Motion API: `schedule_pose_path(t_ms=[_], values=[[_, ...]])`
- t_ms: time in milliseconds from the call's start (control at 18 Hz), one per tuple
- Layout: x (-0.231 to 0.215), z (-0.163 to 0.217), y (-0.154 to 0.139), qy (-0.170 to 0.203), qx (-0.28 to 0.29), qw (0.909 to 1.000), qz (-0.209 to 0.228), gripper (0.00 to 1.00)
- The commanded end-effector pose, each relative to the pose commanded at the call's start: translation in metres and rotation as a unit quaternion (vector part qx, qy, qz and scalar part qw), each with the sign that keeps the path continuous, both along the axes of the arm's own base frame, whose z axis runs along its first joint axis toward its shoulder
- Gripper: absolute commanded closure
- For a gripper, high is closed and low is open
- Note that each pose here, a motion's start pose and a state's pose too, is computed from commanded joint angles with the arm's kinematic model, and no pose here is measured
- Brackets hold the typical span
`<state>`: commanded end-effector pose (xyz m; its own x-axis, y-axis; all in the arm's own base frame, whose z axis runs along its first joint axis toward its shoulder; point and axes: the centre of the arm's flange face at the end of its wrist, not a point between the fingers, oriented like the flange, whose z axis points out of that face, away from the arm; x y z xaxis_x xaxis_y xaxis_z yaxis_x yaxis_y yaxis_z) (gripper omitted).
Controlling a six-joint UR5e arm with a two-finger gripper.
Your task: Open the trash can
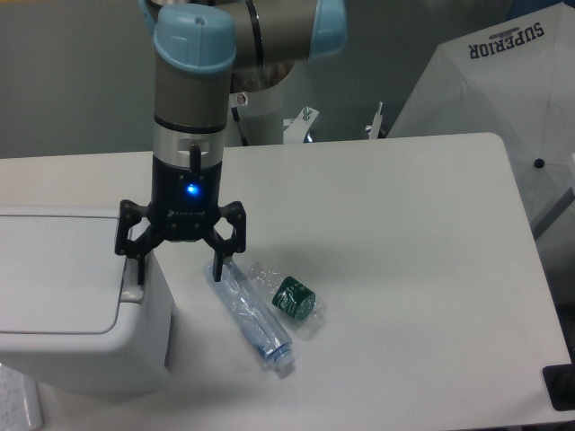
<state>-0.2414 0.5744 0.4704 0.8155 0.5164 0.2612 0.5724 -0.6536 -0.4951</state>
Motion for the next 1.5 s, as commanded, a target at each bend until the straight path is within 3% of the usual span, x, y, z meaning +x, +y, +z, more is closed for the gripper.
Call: schedule_pose_path(t_ms=[1278, 1500], values=[[-0.001, -0.005, 0.001, -0.002, -0.004, 1.0000, 0.000, 0.00], [-0.001, 0.013, 0.000, 0.009, 0.009, 0.9999, 0.000, 0.00]])
